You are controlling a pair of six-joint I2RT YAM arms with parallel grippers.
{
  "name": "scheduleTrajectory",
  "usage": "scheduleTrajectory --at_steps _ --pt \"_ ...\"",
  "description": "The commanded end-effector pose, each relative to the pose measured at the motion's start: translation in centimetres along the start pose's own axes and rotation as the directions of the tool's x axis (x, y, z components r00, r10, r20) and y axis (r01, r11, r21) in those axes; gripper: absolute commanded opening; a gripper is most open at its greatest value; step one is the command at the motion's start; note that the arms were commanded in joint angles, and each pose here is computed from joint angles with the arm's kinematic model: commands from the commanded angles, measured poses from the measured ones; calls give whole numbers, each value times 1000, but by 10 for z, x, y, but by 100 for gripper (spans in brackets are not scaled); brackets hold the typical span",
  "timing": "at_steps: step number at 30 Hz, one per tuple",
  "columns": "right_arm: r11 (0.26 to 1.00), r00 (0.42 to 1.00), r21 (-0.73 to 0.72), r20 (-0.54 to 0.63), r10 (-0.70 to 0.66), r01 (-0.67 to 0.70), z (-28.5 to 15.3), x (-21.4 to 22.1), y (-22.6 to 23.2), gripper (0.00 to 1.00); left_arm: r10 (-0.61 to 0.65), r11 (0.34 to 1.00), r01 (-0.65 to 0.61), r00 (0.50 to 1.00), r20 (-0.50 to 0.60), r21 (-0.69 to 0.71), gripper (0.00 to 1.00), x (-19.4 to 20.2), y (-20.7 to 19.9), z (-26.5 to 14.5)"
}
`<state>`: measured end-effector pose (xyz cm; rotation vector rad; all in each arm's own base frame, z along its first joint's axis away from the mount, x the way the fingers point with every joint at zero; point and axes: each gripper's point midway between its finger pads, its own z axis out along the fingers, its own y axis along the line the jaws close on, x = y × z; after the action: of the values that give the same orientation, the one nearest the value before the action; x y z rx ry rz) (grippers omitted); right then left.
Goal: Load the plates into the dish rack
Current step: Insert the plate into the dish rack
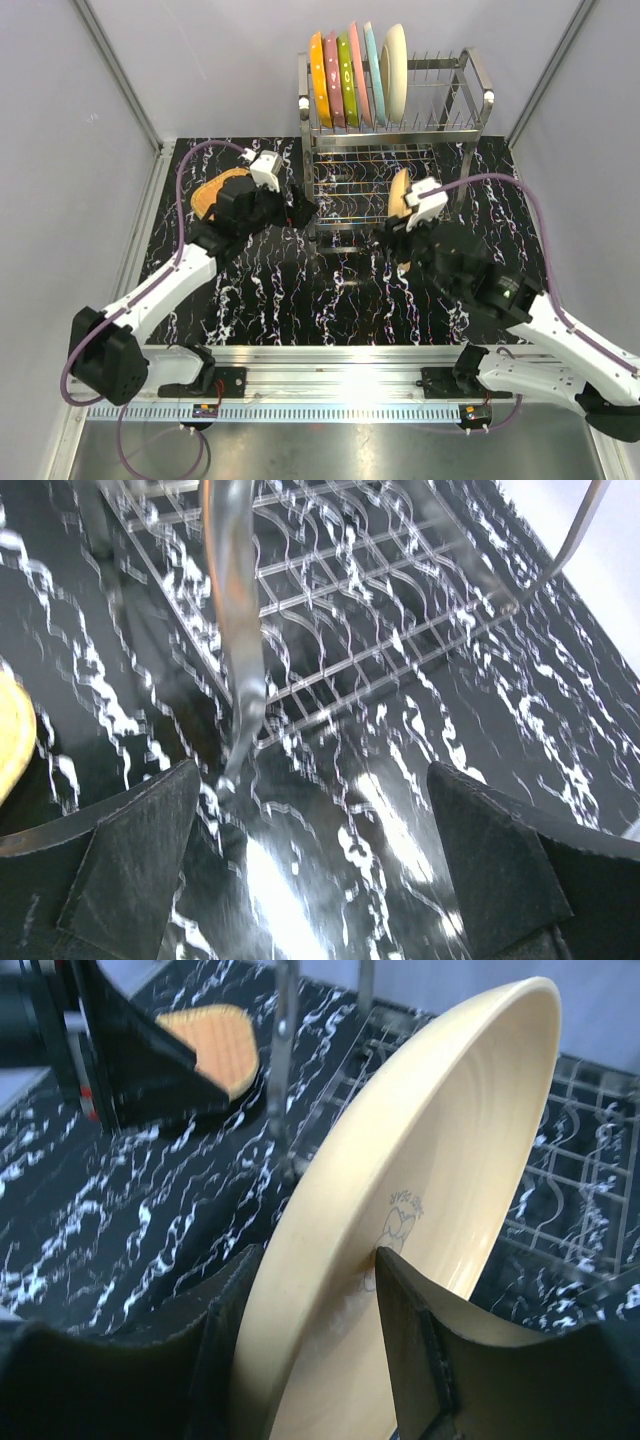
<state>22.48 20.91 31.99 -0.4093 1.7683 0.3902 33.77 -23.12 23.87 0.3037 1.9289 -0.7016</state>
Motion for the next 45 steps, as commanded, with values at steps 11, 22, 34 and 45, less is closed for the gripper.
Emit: scheduleTrajectory --at_steps 11,22,34,45 --pt "998 959 -63 283 -5 23 -19 -156 -31 3 85 980 -72 994 67 -186 99 -10 38 79" --pt "997 927 -49 372 -40 63 -21 -231 -60 0 132 929 -133 991 -25 -345 99 7 85 107" --pt "993 916 -114 393 82 -39 12 -252 -105 0 10 914 -30 999 -51 -405 99 7 135 109" --pt "986 886 -165 450 111 -40 29 -295 -137 0 -22 970 15 999 -25 -242 99 -14 88 80"
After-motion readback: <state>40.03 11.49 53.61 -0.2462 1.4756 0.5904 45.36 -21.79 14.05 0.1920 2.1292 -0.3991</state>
